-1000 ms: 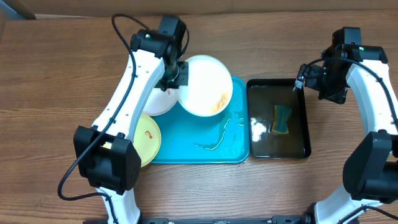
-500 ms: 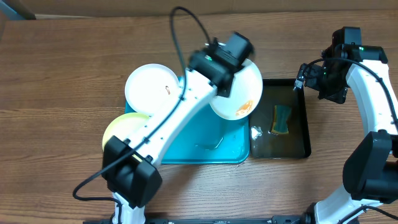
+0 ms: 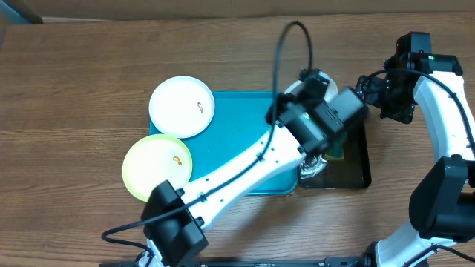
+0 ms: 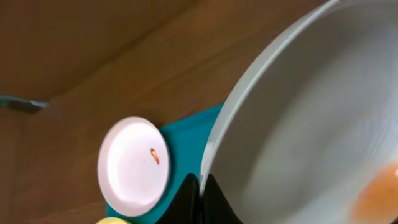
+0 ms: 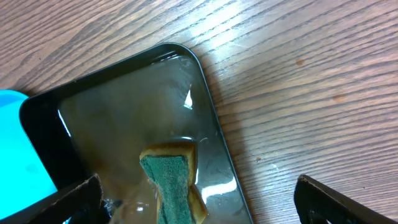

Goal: Clean dirty plates on tray and stack at the side
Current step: 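Lift the white plate with the left gripper and carry it left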

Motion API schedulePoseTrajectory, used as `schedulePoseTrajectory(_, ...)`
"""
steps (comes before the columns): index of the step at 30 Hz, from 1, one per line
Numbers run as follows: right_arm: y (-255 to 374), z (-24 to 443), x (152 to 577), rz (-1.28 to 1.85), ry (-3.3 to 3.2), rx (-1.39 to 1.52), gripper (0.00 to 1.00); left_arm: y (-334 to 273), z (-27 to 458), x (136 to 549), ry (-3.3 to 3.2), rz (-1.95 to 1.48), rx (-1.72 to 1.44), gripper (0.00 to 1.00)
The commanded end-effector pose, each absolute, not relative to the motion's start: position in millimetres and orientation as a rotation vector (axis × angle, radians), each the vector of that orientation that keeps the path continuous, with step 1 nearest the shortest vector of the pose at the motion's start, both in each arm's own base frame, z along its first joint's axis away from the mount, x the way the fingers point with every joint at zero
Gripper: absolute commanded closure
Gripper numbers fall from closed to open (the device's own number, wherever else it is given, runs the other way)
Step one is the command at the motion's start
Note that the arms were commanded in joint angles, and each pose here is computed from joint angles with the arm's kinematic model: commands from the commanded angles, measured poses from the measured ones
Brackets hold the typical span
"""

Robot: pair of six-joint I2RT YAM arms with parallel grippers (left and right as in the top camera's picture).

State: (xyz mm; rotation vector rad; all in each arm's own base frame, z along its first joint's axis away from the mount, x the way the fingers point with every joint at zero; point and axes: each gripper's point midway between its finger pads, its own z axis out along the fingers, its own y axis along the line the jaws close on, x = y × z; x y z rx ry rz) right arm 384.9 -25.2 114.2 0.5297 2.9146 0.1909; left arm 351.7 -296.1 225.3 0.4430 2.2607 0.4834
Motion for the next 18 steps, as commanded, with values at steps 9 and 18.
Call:
schedulePoseTrajectory(9,-27,122,389,0.178,2.887,0.520,0.00,-311,271,348,2.015,0.554,0.322,0.96)
schedulePoseTrajectory(18,-27,122,389,0.178,2.887,0.520,0.00,-303,288,352,1.933,0.578,0.197,0.96)
